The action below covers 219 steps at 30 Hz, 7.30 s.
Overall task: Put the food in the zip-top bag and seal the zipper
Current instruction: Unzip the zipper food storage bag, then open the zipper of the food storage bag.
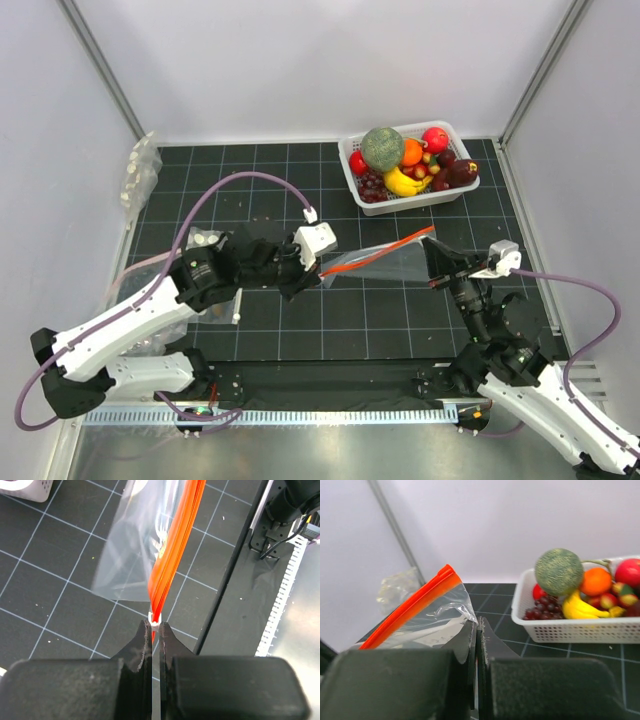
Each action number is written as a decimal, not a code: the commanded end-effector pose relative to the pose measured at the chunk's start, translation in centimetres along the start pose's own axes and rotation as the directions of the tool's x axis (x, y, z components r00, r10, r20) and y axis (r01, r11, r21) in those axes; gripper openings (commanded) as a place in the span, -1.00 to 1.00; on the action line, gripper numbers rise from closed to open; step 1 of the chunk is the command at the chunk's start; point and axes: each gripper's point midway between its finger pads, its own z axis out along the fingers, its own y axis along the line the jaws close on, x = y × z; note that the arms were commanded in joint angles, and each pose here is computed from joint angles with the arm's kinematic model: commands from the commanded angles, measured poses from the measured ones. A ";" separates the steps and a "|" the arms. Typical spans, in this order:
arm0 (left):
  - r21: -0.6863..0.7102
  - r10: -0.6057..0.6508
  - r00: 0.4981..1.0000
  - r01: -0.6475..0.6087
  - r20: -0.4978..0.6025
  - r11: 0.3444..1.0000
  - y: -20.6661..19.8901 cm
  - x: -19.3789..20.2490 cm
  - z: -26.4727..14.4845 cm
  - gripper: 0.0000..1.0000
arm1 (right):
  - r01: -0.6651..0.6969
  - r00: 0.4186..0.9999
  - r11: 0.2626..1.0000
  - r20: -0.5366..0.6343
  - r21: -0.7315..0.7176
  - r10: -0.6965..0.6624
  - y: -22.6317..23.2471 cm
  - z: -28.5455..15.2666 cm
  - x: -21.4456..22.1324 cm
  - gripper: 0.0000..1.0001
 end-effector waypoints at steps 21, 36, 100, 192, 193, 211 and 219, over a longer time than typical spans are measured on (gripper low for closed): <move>-0.021 -0.017 1.000 0.017 0.008 1.000 0.6 0.5 -1.3 0.05 | 0.042 0.999 0.886 -0.008 -0.461 -0.051 8.9 1.3 1.4 -0.98; -0.001 0.003 0.991 -0.003 0.136 1.000 0.6 -1.6 0.6 0.04 | -0.042 0.994 0.810 -0.108 -0.584 -0.026 11.9 1.4 3.0 -0.98; -0.107 0.191 0.869 -0.159 0.457 0.981 -0.8 -3.4 8.6 0.19 | -0.089 0.963 0.971 -0.270 -0.221 0.027 6.4 3.5 4.6 -0.98; -0.124 0.251 0.899 -0.221 0.359 0.967 -0.4 -3.4 9.3 0.12 | -0.269 0.914 0.858 -0.398 -0.437 0.083 12.0 0.4 1.1 -0.98; -0.096 0.251 0.897 -0.232 0.364 0.968 -1.0 -3.4 9.2 -0.08 | -0.267 0.911 0.859 -0.405 -0.436 0.078 12.0 0.4 1.3 -0.98; 0.068 -0.307 0.900 0.301 0.310 0.951 4.8 -1.8 10.1 -1.00 | -0.111 0.957 0.994 -0.271 0.000 0.107 3.1 2.0 0.8 0.04; 0.067 -0.365 0.877 0.363 0.312 0.929 5.4 -1.4 10.0 -1.00 | -0.210 0.936 0.929 -0.336 -0.306 0.101 8.9 1.4 2.1 -0.24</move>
